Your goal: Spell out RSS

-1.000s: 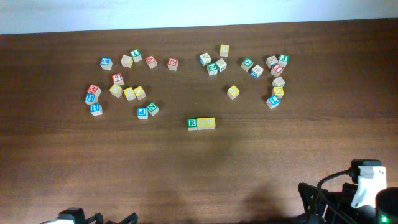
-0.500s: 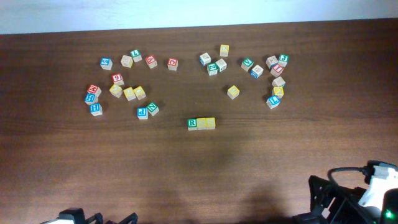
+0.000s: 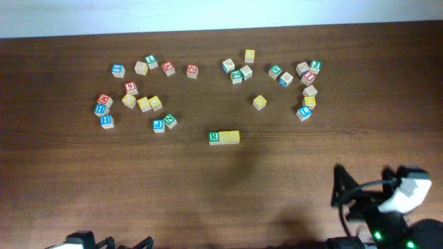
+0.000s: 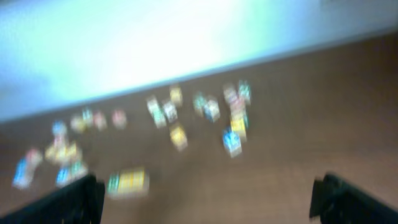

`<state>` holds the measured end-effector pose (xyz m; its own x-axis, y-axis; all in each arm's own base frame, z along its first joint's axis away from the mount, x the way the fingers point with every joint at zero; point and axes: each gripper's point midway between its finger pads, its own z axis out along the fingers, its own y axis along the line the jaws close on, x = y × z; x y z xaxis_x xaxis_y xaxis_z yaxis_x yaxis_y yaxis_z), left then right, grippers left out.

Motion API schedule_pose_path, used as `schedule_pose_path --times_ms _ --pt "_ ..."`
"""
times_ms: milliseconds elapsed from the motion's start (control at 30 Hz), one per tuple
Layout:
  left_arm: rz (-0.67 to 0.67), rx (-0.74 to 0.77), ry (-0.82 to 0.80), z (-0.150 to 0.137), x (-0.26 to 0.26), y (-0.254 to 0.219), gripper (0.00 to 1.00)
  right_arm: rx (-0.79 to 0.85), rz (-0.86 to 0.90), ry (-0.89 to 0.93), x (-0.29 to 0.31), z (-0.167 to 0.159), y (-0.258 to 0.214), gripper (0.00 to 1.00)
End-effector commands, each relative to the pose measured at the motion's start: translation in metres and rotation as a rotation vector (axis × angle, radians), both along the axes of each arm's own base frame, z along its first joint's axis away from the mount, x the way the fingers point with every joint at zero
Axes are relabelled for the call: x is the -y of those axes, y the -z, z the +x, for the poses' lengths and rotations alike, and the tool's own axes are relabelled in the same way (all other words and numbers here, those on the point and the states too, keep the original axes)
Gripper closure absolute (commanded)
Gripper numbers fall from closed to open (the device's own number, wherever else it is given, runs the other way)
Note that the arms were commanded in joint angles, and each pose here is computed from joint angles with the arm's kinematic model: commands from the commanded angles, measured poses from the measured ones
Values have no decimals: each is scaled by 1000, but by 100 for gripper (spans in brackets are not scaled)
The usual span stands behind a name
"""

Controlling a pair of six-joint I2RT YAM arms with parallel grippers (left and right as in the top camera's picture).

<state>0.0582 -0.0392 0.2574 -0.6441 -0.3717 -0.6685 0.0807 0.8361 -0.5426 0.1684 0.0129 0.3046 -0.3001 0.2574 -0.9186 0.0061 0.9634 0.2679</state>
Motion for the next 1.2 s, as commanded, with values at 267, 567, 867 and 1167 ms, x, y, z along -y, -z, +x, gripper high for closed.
schedule_pose_path --times_ms 267,567,867,1167 --pt "-7 -9 3 0 1 1 1 226 -130 -62 -6 44 49 2" --pt "-7 -9 3 0 1 1 1 352 -151 -57 -6 61 74 2" --pt "-7 -9 3 0 1 1 1 379 -152 -56 -6 70 91 2" --pt "-7 -9 3 0 1 1 1 385 -200 -93 -12 76 113 2"
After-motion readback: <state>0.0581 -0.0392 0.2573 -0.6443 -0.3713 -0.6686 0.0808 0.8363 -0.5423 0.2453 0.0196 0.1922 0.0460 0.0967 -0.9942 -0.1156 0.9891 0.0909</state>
